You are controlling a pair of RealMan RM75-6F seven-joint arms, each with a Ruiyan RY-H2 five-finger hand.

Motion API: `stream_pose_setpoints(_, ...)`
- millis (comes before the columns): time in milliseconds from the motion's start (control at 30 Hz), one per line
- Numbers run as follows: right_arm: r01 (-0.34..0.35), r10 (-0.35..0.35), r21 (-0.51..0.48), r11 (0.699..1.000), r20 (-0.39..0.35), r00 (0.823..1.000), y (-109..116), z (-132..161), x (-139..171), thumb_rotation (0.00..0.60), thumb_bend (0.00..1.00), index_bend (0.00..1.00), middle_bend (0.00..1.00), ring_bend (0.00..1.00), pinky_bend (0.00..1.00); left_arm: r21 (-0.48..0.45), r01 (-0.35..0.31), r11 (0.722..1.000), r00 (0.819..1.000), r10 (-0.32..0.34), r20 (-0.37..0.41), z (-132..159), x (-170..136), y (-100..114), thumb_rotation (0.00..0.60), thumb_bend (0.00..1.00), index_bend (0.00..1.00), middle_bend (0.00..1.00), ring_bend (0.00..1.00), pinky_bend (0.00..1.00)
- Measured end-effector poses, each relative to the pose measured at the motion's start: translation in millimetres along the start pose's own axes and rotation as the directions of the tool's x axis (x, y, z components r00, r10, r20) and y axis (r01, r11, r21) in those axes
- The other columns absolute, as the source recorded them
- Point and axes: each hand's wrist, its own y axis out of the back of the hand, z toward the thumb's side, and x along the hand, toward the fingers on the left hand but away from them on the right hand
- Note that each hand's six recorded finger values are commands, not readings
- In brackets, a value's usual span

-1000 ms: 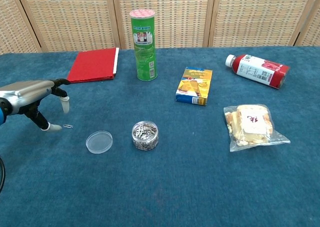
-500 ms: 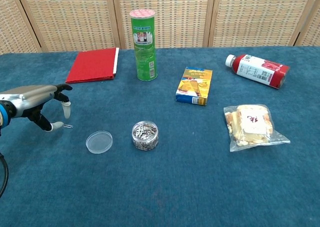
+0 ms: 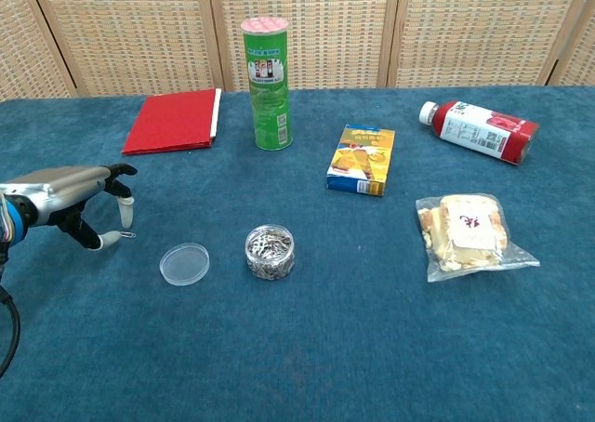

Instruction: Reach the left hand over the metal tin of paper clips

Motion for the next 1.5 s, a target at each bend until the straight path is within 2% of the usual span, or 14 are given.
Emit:
stream_pose_setpoints(567, -0.003, 0.003, -0.001, 1.000, 0.002, 1.000, -0.6, -0.5, -0.4, 0.600, 0.00, 0.00, 0.00, 0.00, 0.00, 0.004, 0.007, 1.000, 1.000, -0.007, 0.002, 0.0, 3.0, -11.1, 0.600, 0.41, 0.50, 0.00, 0.00, 0.00)
stream_pose_setpoints(867, -0.003, 0.003, -0.008, 1.000, 0.000, 1.000, -0.1, -0.8, -0.4, 0.600, 0.00, 0.00, 0.00, 0.00, 0.00, -0.005, -0.006, 1.000, 1.000, 0.006, -0.001, 0.4, 3.6, -10.9, 0.600, 0.41, 0.60, 0.00, 0.00, 0.00)
stream_pose_setpoints(1100, -0.006, 0.006, -0.012, 1.000, -0.002, 1.000, -0.5, -0.9, -0.7, 0.600, 0.00, 0.00, 0.00, 0.00, 0.00, 0.003, -0.007, 1.000, 1.000, 0.007, -0.006, 0.8, 4.5, -13.2, 0.600, 0.46, 0.68, 0.00, 0.00, 0.00)
stream_pose_setpoints(1367, -0.006, 0.006, -0.013, 1.000, -0.002, 1.000, -0.7, -0.6, -1.1, 0.600, 0.00, 0.00, 0.00, 0.00, 0.00, -0.005, -0.019, 1.000, 1.000, 0.019, -0.009, -0.7, 5.0, -9.1, 0.600, 0.47, 0.71, 0.00, 0.00, 0.00)
stream_pose_setpoints(1500, -0.003, 0.003, -0.017, 1.000, -0.001, 1.000, 0.3, -1.0, -1.0, 0.600, 0.00, 0.00, 0.00, 0.00, 0.00, -0.037, -0.038, 0.999, 0.999, 0.038, -0.007, 0.1, 4.9, -0.6, 0.600, 0.48, 0.72, 0.00, 0.00, 0.00)
